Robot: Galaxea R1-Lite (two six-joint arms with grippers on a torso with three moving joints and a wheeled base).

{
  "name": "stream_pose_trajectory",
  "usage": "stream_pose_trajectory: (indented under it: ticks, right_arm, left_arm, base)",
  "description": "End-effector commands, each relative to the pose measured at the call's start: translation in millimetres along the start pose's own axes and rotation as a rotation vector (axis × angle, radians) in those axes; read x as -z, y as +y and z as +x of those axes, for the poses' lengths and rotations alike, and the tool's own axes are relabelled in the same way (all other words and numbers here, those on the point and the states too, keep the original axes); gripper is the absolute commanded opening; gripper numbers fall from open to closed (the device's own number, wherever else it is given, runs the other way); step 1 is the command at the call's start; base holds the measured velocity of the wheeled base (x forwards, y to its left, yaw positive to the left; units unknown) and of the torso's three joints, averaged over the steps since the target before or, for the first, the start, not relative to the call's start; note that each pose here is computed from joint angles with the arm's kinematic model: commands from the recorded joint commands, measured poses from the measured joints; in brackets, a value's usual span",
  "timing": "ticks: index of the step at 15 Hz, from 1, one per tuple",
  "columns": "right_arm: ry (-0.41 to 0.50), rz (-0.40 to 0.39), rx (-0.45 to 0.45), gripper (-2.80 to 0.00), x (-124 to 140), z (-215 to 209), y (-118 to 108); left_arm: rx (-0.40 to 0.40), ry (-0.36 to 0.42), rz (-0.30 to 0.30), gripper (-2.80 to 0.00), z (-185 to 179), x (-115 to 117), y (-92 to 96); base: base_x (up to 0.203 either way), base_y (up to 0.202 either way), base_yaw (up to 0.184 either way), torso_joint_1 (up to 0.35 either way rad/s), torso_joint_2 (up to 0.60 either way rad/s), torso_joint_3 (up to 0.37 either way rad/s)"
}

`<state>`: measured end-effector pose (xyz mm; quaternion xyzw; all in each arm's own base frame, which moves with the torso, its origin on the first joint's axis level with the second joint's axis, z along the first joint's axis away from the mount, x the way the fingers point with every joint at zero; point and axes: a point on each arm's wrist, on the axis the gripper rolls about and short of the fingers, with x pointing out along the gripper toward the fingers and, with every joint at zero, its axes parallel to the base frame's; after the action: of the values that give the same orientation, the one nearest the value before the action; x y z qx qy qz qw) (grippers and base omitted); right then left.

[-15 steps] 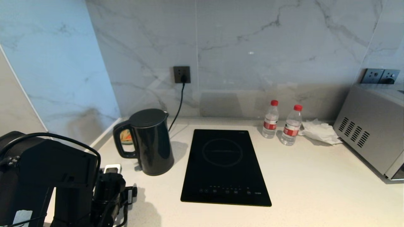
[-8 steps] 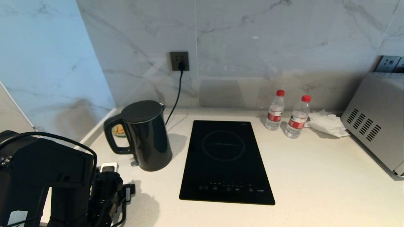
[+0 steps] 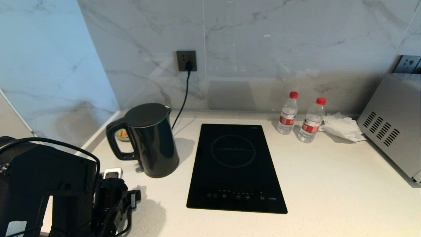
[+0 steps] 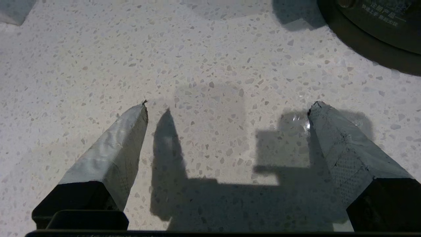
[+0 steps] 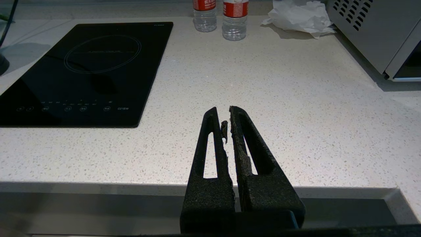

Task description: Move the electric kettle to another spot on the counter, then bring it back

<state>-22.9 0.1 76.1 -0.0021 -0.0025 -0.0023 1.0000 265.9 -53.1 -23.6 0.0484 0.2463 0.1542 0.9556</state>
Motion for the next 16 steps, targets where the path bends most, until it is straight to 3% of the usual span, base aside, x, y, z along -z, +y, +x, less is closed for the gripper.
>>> stream_pose_trajectory:
  ticks: [1, 8, 16]
  right_arm:
    - [-0.001, 0.0, 0.0, -2.8, 0, 0, 0]
    - [-0.001, 0.0, 0.0, -2.8, 0, 0, 0]
    - [-0.001, 0.0, 0.0, -2.8, 0, 0, 0]
  left_arm:
    - [-0.022, -0.013, -0.015, 0.0, 6, -1, 0.1]
    - [-0.128, -0.078, -0.074, 0.0, 19, -17, 6.8]
    - [-0.12, -0.136, -0.124, 0.0, 7, -36, 13.9]
  base:
    - [0.0, 0.0, 0.0, 0.0, 0.0, 0.0]
    - [0.0, 0.0, 0.0, 0.0, 0.0, 0.0]
    - [0.0, 0.0, 0.0, 0.0, 0.0, 0.0]
